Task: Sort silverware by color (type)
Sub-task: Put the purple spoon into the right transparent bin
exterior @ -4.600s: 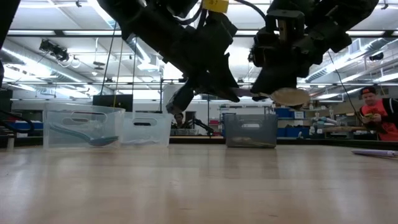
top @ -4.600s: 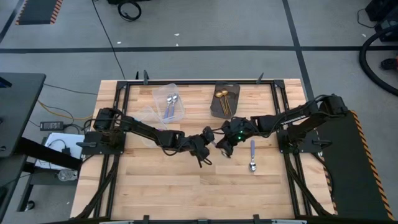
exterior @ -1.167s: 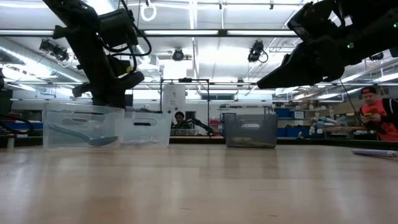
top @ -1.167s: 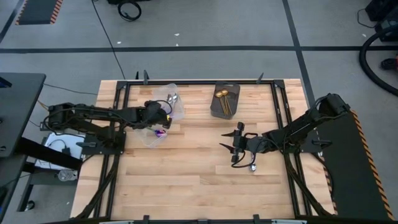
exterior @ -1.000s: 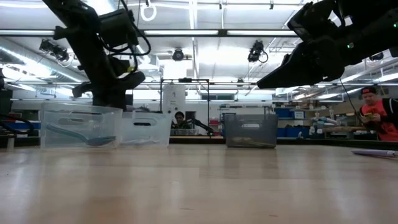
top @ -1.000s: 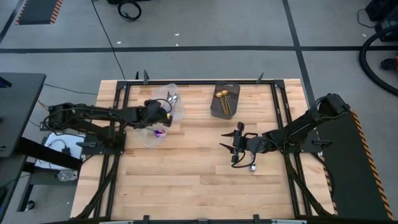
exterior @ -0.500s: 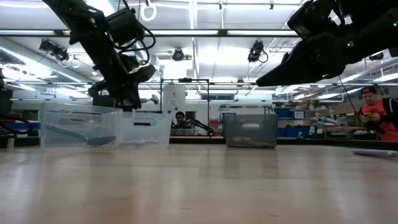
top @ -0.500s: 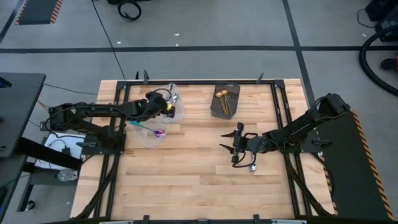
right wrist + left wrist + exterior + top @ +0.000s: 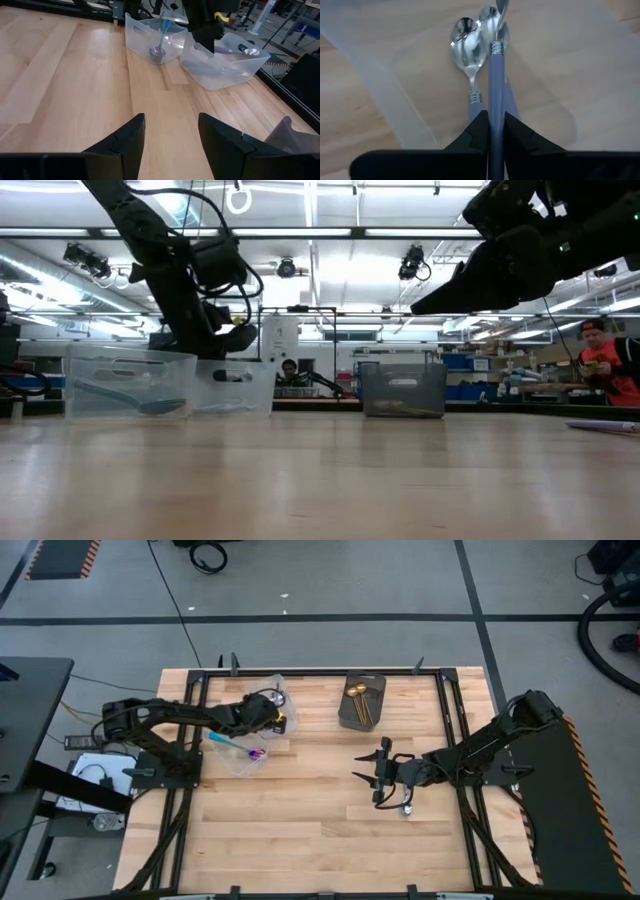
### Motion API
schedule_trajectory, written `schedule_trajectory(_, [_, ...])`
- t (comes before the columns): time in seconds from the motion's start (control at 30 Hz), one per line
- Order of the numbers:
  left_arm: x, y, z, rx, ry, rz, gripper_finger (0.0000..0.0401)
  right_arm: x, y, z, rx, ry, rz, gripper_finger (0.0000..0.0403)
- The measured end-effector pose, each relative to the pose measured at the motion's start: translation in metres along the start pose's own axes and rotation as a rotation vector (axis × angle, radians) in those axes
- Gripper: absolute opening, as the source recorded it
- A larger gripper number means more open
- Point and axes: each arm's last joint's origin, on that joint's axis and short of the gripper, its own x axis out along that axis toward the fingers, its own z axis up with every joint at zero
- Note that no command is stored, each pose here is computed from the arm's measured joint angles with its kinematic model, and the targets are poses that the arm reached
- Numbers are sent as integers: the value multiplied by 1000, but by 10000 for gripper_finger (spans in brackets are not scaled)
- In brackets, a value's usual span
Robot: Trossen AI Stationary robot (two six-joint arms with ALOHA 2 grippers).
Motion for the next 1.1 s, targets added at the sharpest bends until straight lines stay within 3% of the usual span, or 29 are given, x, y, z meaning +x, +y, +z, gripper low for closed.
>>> schedule_trajectory(0.3, [-4, -5, -6, 66, 4, -20, 115, 0, 0, 0, 75, 1, 0, 194])
schedule_trajectory(0.5, [-14, -12, -5, 192, -66, -36, 159, 0, 1, -4, 172, 36, 22, 194])
schedule_trajectory(0.67, [-40, -25, -6, 405, -178, -126, 164, 1, 0, -10, 208, 103, 100, 194])
schedule_trajectory(0.93, [-89, -51, -34, 760, -322, -313, 164, 10, -5, 2, 298, 374, -20, 183])
schedule_trajectory(1.1, [-108, -62, -56, 918, -361, -405, 165, 9, -2, 13, 379, 494, -93, 177])
